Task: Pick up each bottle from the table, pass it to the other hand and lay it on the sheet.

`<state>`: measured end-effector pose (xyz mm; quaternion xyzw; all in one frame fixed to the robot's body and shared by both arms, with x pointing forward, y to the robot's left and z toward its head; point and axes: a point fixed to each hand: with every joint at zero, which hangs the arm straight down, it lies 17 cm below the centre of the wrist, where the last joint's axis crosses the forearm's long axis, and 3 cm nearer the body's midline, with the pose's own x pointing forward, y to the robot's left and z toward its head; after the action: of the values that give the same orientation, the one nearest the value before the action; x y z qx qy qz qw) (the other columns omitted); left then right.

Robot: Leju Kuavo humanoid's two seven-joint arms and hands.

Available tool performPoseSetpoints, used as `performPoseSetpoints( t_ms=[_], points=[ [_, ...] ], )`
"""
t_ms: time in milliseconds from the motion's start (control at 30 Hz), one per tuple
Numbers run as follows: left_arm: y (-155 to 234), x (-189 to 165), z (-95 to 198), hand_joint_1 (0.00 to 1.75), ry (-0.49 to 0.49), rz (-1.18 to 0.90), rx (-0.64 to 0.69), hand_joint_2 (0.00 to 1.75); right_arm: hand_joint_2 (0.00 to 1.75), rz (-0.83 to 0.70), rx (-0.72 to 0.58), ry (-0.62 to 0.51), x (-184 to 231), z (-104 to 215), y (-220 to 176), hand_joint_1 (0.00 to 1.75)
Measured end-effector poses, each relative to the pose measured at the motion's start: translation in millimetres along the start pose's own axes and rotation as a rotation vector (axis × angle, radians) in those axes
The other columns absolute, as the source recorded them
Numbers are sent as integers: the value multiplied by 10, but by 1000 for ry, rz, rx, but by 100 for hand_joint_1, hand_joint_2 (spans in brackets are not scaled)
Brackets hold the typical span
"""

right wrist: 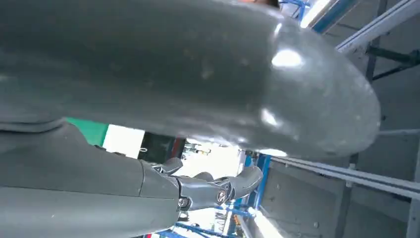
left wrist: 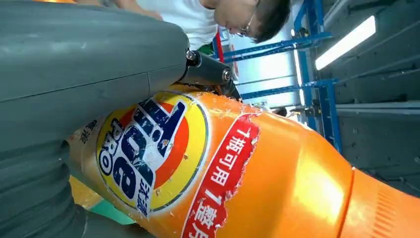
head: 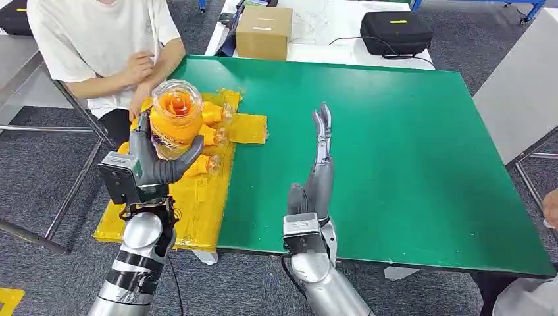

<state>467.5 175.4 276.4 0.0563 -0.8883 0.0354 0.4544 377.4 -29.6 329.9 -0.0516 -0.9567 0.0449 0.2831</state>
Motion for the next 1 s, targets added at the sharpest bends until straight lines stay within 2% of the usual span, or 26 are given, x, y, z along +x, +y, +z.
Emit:
performPoseSetpoints(
  t_ms=[333,367,500,600,700,800,900,1000],
  points=[
    [0,-28,-11,175,5,-6,-1,175,0,-3,14,-9,27,21,24,0],
    [1,-27,-11,175,1,-18,-1,175,175,-5,15,-9,29,24,28,0],
    [-2,-140,21,175,4,-215,-31,175,175,-55,137,-10,84,243,287,0],
    [1,-391,196,175,22,-441,-126,175,175,-76,233,48,27,663,391,0],
    [105,-599,386,175,55,-571,-176,175,175,-86,259,111,-34,961,312,0],
    [345,-879,697,175,124,-713,-229,175,175,-139,223,249,-176,1302,74,0],
    [670,-1223,1140,175,252,-915,-356,175,175,-191,141,390,-389,1558,-231,0],
    [1033,-1372,1471,175,331,-993,-398,175,175,-180,101,440,-496,1671,-437,0]
  ],
)
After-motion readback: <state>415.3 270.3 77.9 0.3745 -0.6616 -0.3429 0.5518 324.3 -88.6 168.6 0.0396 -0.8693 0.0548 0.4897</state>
